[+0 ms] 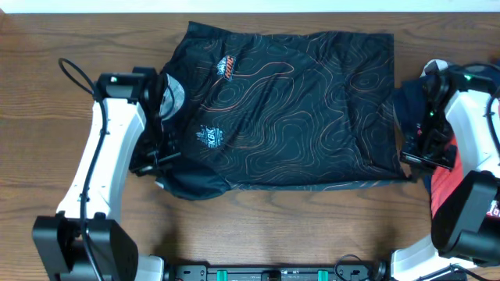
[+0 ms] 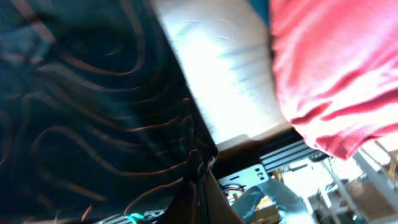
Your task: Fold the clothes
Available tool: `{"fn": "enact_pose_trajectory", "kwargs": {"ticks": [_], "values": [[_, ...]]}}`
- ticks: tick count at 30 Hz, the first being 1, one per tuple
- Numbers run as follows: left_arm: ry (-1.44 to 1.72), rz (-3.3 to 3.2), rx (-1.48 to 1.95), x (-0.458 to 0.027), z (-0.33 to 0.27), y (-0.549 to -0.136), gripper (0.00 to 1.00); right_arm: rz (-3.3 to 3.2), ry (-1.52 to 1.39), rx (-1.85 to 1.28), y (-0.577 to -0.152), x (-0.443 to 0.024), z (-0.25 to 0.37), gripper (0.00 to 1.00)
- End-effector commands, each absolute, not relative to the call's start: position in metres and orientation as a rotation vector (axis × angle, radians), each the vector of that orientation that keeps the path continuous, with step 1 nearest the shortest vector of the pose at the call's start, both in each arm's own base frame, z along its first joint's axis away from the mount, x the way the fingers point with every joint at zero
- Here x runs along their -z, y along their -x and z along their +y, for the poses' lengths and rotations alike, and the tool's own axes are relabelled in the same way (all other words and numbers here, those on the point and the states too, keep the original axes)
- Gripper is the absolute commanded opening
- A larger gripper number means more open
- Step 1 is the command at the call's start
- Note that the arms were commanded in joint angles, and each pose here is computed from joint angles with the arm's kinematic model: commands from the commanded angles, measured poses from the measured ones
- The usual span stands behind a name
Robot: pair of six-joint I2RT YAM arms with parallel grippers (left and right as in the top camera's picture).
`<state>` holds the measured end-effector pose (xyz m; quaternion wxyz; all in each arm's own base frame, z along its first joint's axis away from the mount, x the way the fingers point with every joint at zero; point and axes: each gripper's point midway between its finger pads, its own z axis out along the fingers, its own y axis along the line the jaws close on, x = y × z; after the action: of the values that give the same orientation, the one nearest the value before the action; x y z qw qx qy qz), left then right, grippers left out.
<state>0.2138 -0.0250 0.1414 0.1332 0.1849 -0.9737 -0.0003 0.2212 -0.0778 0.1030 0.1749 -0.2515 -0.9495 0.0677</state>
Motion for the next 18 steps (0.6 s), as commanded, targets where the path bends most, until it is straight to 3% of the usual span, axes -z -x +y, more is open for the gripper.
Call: {"fn": "enact_pose_trajectory", "kwargs": {"ticks": [1, 10, 18], "values": [[-0.523, -2.826, 0.046, -0.141, -0.018, -0.194, 0.06, -2.670, 0.813, -0.285, -0.211, -0.109, -0.097, 0.01], [-0.564, -2.870, 0.027, -0.147, -0.016, -0.156, 0.06, -2.714, 0.857, -0.308, -0.198, -0.129, -0.100, 0.01], [-0.618, -3.154, -0.094, -0.144, -0.021, -0.228, 0.06, -2.911, 0.838, -0.152, -0.241, -0.123, -0.085, 0.01]]}}
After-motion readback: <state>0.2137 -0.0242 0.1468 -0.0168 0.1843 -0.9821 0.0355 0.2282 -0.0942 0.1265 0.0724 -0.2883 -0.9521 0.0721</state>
